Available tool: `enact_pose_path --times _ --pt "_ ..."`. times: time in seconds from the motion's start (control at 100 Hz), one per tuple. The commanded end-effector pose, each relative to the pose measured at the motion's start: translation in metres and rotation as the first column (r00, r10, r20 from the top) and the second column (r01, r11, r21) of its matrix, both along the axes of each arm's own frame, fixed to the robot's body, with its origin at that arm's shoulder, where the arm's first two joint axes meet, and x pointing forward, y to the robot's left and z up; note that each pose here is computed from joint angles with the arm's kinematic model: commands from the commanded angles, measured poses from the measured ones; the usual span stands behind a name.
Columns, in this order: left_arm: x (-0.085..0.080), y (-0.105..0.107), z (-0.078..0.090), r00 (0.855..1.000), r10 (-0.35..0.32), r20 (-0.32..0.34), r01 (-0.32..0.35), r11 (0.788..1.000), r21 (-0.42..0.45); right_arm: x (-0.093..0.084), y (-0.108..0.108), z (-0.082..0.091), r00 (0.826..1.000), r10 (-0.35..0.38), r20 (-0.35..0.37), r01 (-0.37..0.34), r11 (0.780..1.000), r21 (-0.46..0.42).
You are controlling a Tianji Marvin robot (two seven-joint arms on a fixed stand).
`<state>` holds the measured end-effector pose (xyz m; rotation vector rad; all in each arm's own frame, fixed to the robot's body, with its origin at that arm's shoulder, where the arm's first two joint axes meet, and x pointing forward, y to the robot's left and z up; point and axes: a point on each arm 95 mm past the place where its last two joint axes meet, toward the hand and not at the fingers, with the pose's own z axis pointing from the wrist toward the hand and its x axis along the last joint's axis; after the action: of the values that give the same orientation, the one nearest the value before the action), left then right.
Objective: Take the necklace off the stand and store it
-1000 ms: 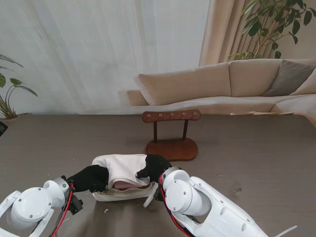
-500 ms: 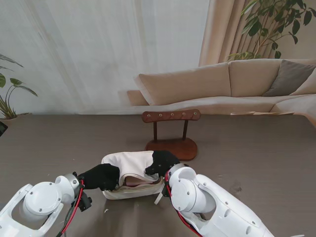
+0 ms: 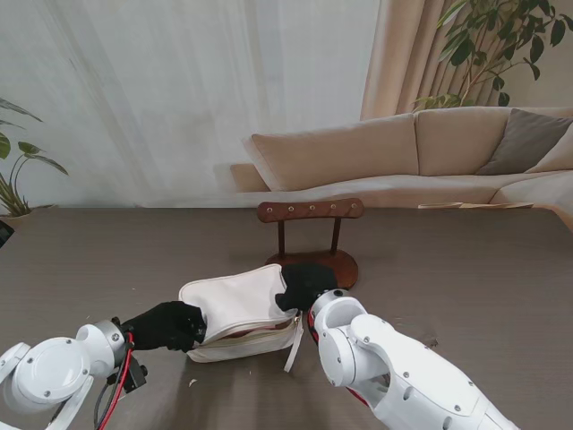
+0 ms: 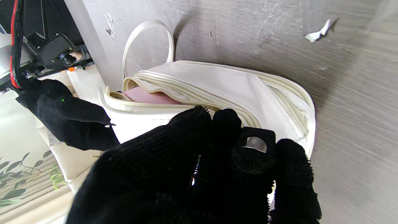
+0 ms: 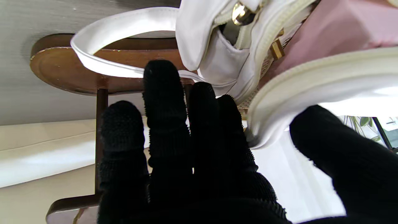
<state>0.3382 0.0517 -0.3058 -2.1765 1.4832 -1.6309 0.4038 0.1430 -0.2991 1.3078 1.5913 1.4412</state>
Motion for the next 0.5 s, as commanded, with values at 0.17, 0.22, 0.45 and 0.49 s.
enact_pose_path --times 0.17,0.22,0.45,0.49 --pt "-0.007 0.008 0.009 1.0 -0.005 -0.013 0.005 0.999 0.04 -0.007 0.008 0.019 0.996 0.047 0.077 -0.044 0.998 -0.037" --pt "-0.009 0.009 0.009 1.0 -0.005 -0.018 0.006 0.999 0.048 -0.009 0.01 0.023 0.992 0.052 0.115 -0.046 0.997 -0.055" --pt "-0.013 0.011 0.011 1.0 -0.003 -0.024 0.005 0.998 0.064 -0.014 0.023 0.044 0.948 0.103 0.302 -0.058 0.986 -0.153" --pt "-0.013 0.011 0.011 1.0 -0.004 -0.024 0.005 0.998 0.067 -0.014 0.026 0.046 0.945 0.11 0.309 -0.063 0.985 -0.16"
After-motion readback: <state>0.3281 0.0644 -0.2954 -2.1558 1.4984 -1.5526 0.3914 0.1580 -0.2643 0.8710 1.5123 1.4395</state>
